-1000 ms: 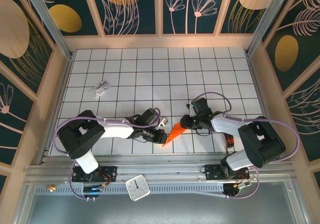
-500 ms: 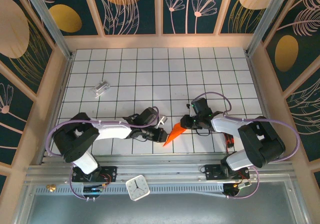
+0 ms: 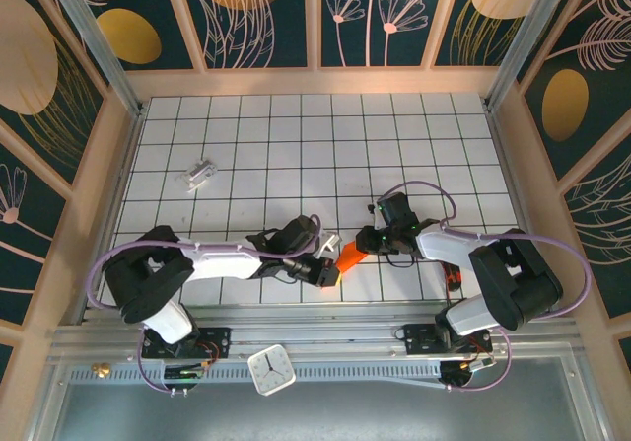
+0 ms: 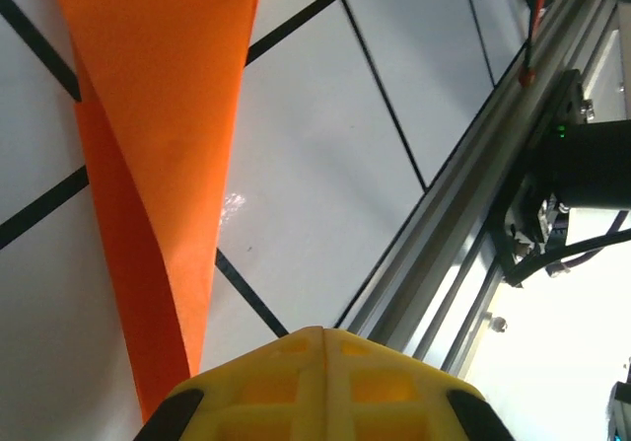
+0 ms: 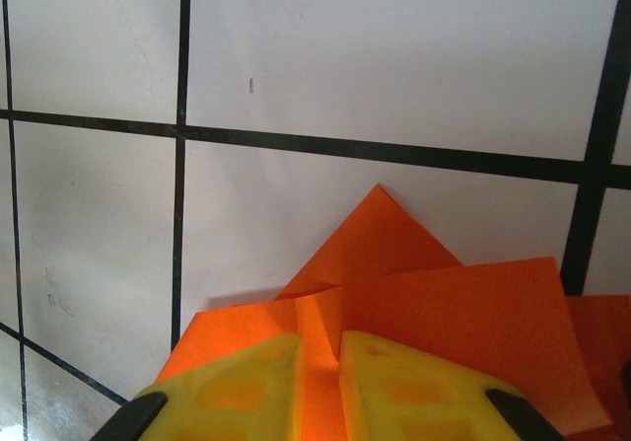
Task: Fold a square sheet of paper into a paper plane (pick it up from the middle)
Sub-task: Perform the fifth fold on the wing at the bottom-center of the table.
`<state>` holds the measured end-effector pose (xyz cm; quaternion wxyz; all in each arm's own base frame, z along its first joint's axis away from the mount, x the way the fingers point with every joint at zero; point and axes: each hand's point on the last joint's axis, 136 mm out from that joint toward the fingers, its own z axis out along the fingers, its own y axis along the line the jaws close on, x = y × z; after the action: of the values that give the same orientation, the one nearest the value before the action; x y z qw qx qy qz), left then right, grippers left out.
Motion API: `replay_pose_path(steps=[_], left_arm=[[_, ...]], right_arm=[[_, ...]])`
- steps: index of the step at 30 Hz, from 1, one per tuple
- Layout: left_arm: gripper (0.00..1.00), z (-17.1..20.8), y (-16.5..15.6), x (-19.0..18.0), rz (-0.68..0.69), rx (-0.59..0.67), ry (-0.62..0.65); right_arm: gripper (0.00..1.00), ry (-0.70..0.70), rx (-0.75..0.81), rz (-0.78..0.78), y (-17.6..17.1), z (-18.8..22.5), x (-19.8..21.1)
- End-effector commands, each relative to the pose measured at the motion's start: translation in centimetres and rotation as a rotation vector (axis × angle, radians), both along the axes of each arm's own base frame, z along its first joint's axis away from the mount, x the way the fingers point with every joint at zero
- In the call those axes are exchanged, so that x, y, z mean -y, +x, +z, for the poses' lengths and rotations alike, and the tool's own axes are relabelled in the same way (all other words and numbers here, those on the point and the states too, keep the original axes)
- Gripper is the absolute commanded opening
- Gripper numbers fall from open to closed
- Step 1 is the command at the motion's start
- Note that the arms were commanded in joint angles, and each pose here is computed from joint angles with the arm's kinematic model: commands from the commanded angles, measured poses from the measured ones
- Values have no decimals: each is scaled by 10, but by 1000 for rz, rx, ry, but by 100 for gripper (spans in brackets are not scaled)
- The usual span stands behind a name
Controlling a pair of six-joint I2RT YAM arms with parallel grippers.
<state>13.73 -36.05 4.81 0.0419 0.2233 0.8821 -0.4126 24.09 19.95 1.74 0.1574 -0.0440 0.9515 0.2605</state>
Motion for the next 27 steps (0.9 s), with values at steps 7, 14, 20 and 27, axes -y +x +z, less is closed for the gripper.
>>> replay_pose_path(steps=[7, 14, 20, 27], left_arm=[[0, -7, 5, 10, -3, -36, 14], [0, -19, 10, 6, 17, -51, 44], [0, -25, 12, 1, 30, -63, 64], [0, -27, 14, -4, 42, -85, 54]], right_arm=[[20, -74, -64, -19, -15, -20, 18], [20, -72, -64, -20, -15, -20, 18], [20, -74, -65, -19, -15, -20, 18], [20, -74, -67, -19, -15, -20, 18]])
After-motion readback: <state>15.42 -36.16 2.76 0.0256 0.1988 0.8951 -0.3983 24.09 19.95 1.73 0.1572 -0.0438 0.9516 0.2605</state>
